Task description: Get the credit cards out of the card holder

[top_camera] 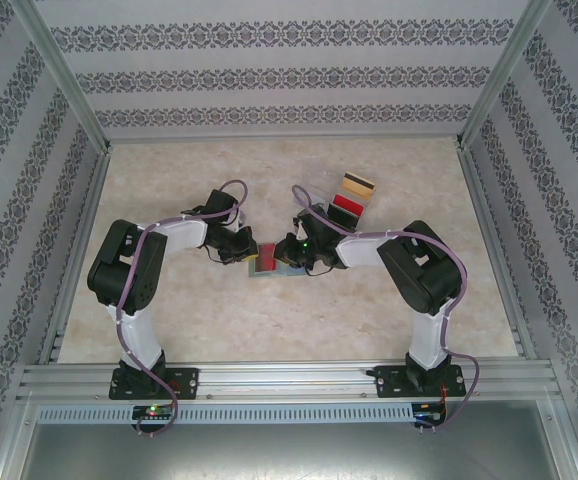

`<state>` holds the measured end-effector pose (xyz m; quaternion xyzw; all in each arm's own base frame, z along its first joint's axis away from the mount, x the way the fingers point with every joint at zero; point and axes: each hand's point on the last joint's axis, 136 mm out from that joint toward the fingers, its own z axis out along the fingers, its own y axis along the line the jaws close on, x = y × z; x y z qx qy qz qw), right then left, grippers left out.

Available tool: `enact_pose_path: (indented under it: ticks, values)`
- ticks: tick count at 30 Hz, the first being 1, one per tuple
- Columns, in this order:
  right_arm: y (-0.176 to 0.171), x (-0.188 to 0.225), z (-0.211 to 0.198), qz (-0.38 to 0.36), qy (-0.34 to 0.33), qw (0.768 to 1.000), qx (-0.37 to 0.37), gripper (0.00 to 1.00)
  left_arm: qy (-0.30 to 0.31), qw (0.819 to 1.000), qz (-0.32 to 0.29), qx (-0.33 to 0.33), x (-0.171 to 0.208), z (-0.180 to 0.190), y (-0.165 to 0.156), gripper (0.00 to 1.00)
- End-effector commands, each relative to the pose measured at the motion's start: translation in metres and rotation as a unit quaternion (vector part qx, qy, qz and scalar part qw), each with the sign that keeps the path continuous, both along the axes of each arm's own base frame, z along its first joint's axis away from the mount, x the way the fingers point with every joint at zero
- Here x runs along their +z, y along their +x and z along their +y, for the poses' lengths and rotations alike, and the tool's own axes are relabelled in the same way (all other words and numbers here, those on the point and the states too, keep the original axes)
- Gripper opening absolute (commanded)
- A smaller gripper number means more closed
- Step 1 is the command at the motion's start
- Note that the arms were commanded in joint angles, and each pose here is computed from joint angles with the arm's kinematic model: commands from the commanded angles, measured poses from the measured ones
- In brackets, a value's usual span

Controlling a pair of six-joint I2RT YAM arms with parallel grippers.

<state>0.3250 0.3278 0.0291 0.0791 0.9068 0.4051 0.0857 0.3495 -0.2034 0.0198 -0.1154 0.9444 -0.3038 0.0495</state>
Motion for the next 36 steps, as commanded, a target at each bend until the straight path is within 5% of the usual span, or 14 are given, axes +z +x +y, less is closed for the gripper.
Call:
enact_pose_path:
  ticks: [1, 9, 16, 27, 36]
  values:
    - [0.004, 0.007, 0.013, -0.002, 0.030, 0.999, 0.013, 0.14, 0.063, 0.995, 0.073, 0.000, -0.047, 0.020, -0.036, 0.04]
    - [0.004, 0.010, 0.014, -0.004, 0.039, 0.999, 0.015, 0.08, 0.064, 0.995, 0.070, 0.000, -0.045, 0.019, -0.035, 0.08]
    - [0.005, 0.009, -0.026, -0.023, -0.010, 0.999, -0.019, 0.00, 0.062, 0.997, 0.042, 0.001, -0.020, 0.016, -0.017, 0.32]
    - [0.002, 0.050, -0.050, -0.096, -0.010, 0.995, 0.015, 0.00, 0.027, 0.999, -0.025, -0.003, 0.039, 0.002, 0.012, 0.39]
    - [0.009, 0.134, -0.101, -0.283, -0.153, 0.945, 0.062, 0.00, 0.079, 0.989, -0.116, 0.041, 0.109, 0.049, 0.026, 0.76]
